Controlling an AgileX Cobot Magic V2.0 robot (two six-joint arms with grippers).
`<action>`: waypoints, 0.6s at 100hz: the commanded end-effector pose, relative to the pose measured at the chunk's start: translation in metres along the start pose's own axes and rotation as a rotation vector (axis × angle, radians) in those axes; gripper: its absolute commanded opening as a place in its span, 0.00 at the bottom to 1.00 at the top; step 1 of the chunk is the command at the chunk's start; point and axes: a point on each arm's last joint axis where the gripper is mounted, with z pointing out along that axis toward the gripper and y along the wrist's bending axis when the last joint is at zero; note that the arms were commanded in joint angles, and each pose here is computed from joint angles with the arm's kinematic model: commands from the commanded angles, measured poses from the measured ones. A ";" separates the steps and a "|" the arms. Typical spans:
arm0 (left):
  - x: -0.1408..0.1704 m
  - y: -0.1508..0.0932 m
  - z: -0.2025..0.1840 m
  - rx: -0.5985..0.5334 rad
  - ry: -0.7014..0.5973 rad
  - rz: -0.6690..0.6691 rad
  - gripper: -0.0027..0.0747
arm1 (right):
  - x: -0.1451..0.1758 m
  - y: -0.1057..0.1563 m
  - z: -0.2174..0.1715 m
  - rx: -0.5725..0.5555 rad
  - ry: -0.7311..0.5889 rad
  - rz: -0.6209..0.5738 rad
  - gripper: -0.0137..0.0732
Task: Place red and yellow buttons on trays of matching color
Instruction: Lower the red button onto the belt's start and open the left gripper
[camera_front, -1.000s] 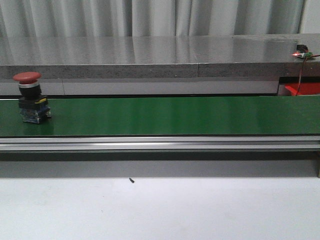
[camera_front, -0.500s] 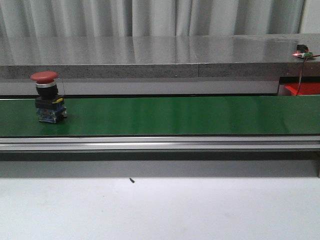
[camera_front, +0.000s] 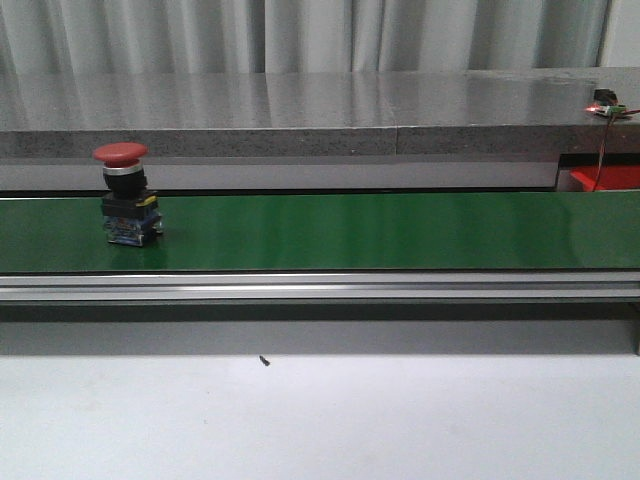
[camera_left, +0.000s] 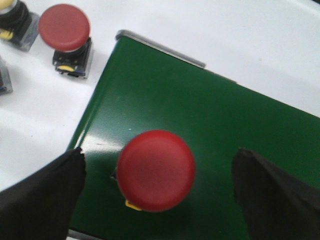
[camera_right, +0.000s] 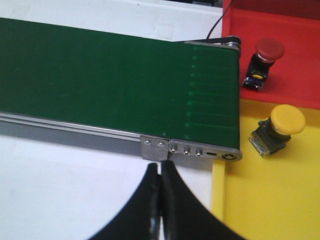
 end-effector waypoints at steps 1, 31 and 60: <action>-0.011 -0.014 -0.031 0.038 -0.116 0.034 0.71 | -0.013 -0.001 -0.005 0.012 -0.085 -0.003 0.02; 0.006 -0.040 -0.072 0.104 -0.128 0.190 0.19 | -0.013 -0.001 -0.005 0.012 -0.085 -0.003 0.02; 0.044 -0.059 -0.093 0.172 -0.135 0.289 0.01 | -0.013 -0.001 -0.005 0.012 -0.085 -0.003 0.02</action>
